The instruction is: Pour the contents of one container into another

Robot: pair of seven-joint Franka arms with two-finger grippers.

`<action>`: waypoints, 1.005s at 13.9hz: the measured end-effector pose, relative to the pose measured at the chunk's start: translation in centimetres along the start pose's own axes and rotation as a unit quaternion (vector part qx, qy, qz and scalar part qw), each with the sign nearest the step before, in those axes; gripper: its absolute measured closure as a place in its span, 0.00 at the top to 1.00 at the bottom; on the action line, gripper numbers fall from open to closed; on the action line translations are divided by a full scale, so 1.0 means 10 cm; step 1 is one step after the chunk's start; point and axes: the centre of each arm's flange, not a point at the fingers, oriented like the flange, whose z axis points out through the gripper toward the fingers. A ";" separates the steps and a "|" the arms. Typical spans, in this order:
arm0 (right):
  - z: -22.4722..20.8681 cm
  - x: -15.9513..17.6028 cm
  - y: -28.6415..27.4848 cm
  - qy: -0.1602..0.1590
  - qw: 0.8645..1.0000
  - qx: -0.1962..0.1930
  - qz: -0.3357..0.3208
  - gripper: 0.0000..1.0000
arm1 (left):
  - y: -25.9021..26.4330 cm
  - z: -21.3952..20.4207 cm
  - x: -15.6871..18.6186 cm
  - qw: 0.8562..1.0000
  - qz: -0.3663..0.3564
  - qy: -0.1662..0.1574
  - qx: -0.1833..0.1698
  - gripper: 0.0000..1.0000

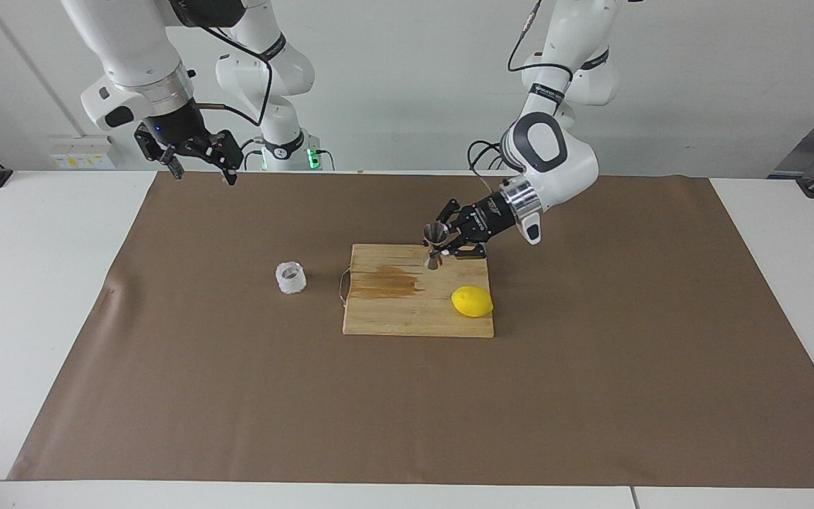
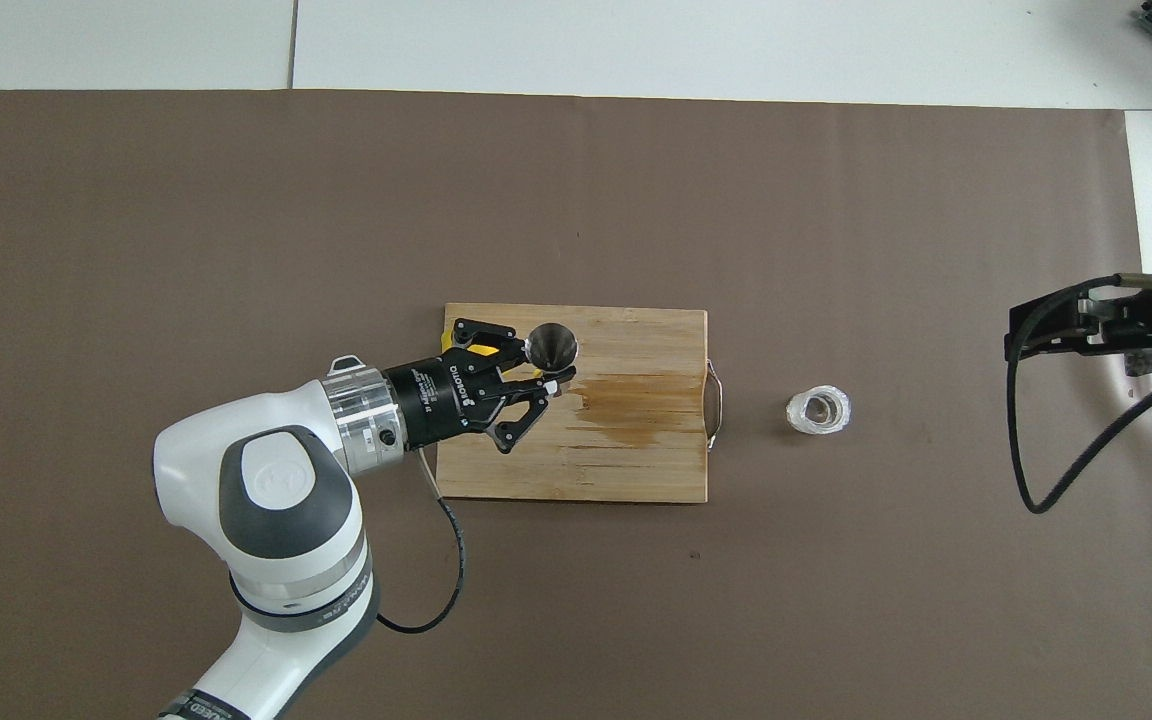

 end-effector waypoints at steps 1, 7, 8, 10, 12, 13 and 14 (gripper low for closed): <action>0.00 0.00 0.00 0.000 1.000 0.000 0.000 1.00 | -0.06 0.04 0.02 1.000 -0.009 0.002 -0.008 0.27; 0.01 0.01 0.10 -0.005 1.000 0.000 0.009 1.00 | -0.19 0.17 0.22 0.999 -0.035 0.009 -0.029 0.27; 0.01 0.01 0.10 -0.005 1.000 0.000 0.008 1.00 | -0.20 0.19 0.26 0.999 -0.032 0.011 -0.030 0.27; 0.01 0.01 0.10 -0.005 1.000 0.000 0.008 1.00 | -0.20 0.24 0.36 0.999 -0.026 0.014 -0.032 0.27; 0.01 0.01 0.10 -0.005 1.000 0.000 0.008 1.00 | -0.22 0.33 0.51 0.999 -0.019 0.014 -0.036 0.27; 0.01 0.01 0.10 -0.005 1.000 0.000 0.008 1.00 | -0.24 0.36 0.57 0.999 -0.016 0.012 -0.039 0.27; 0.02 0.01 0.10 -0.005 1.000 0.000 0.007 1.00 | -0.25 0.40 0.64 0.999 -0.017 0.011 -0.042 0.27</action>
